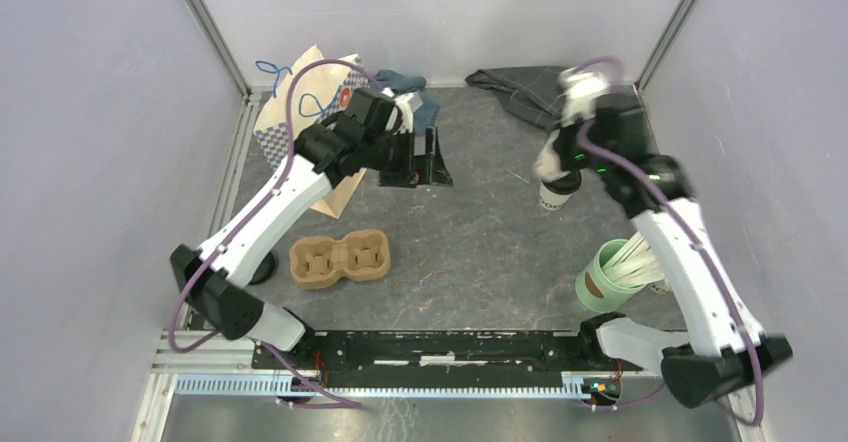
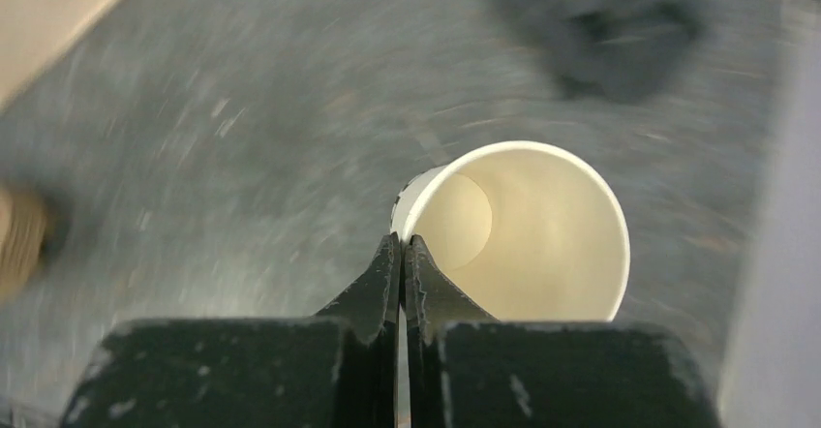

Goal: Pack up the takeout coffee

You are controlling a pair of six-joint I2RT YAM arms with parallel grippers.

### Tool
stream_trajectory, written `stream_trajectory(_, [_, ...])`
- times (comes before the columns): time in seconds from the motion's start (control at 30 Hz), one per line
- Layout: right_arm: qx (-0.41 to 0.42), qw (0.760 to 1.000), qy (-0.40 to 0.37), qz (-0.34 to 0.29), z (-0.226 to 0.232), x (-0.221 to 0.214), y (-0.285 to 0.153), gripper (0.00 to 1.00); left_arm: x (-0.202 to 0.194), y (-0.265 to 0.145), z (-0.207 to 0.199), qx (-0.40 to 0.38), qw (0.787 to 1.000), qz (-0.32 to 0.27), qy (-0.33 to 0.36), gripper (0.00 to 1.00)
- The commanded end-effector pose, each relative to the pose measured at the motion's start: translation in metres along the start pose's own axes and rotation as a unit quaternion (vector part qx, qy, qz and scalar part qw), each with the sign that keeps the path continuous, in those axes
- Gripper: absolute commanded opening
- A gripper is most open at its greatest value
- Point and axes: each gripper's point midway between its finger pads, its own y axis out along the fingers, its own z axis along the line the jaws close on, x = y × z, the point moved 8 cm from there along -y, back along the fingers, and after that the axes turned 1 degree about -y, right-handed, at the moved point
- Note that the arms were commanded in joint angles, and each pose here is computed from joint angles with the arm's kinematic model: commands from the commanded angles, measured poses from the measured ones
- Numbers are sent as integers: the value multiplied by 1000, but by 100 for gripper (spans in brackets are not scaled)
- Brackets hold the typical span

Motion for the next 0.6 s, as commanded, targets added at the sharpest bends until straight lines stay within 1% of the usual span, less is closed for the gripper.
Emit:
stream_trajectory(0.0, [188, 970, -156, 18, 93, -38, 36, 0, -11, -43, 9, 63, 993, -98, -32, 99])
stream_trajectory(0.07, [228, 950, -208, 33, 129, -61, 40, 0, -26, -50, 21, 82, 988, -118, -64, 99])
stream_trajectory(0.13, [255, 934, -245, 60, 150, -86, 46, 0, -39, -60, 29, 94, 981, -137, -95, 98])
stream_trajectory(0.27, [273, 909, -300, 93, 172, -131, 51, 0, -58, -73, 39, 111, 968, -167, -148, 97])
stream_trajectory(0.3, [276, 905, -310, 98, 175, -139, 51, 0, -62, -75, 42, 120, 966, -166, -160, 97])
stream_trajectory(0.43, [284, 898, -321, 100, 177, -165, 54, 0, -73, -81, 55, 170, 951, -177, -191, 96])
stream_trajectory(0.57, [274, 897, -329, 110, 175, -181, 55, 6, -75, -84, 63, 212, 938, -176, -210, 96])
